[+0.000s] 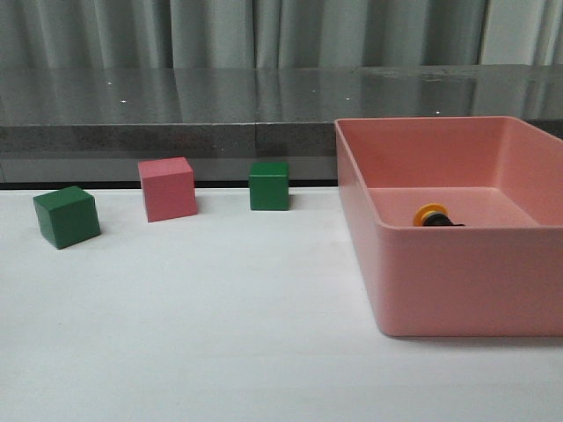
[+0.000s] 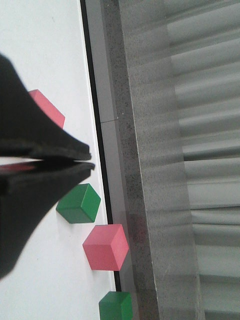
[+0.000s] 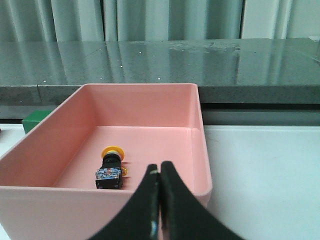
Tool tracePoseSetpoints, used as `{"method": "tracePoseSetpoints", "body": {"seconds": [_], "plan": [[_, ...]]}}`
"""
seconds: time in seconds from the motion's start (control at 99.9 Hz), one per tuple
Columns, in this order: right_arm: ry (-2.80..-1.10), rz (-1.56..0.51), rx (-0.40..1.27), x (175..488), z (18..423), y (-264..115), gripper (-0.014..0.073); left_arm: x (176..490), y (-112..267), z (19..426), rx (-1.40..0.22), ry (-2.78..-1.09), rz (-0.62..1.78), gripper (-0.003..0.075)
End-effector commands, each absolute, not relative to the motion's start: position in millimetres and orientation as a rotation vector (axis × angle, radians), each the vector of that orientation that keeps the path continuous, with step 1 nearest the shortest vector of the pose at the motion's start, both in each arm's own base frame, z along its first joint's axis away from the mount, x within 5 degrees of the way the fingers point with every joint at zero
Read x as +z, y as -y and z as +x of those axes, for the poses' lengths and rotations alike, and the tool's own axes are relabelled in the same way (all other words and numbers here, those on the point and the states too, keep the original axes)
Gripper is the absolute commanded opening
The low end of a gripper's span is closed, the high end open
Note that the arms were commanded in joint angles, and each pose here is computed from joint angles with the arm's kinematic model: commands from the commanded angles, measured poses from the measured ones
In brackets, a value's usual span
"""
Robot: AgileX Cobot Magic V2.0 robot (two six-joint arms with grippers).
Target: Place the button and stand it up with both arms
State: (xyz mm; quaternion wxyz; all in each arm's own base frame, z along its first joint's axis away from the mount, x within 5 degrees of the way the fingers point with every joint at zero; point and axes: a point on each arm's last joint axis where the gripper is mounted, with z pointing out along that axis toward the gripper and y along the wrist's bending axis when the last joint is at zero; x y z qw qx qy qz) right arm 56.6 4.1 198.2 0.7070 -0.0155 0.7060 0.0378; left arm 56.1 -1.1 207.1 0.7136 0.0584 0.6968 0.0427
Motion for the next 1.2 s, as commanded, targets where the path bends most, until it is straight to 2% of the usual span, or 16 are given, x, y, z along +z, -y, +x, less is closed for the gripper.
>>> {"method": "tracePoseSetpoints", "body": {"seconds": [0.0, 0.15, 0.33, 0.47, 0.59, 0.73, 0.871, 1.041, 1.191], "plan": [[-1.451, -0.034, 0.082, 212, 54, -4, -0.0062, 201, 1, 55, 0.085, -1.480, 0.116, -0.0020], [-1.448, -0.035, 0.081, 212, 54, -4, -0.0062, 201, 1, 55, 0.085, -1.480, 0.116, -0.0020], [-1.323, -0.031, 0.098, 231, 51, -4, -0.0062, 201, 1, 55, 0.085, -1.480, 0.116, -0.0020], [-1.419, 0.047, 0.177, 264, 52, -4, -0.0062, 201, 1, 55, 0.085, -1.480, 0.116, -0.0020], [-1.522, 0.058, 0.176, 308, 63, -4, -0.0062, 201, 1, 55, 0.085, -1.480, 0.116, -0.0020], [-1.598, 0.067, 0.180, 356, 96, -7, -0.0062, 201, 1, 55, 0.085, -1.480, 0.116, -0.0020], [-1.664, 0.105, 0.231, 385, 143, -12, -0.0062, 201, 1, 55, 0.085, -1.480, 0.116, -0.0020], [-1.787, 0.076, 0.227, 386, 202, -22, -0.0062, 201, 1, 55, 0.085, -1.480, 0.116, -0.0020], [-1.924, -0.103, 0.179, 364, 247, -44, -0.0051, 201, 1, 55, 0.085, -1.480, 0.116, -0.0020]]}}
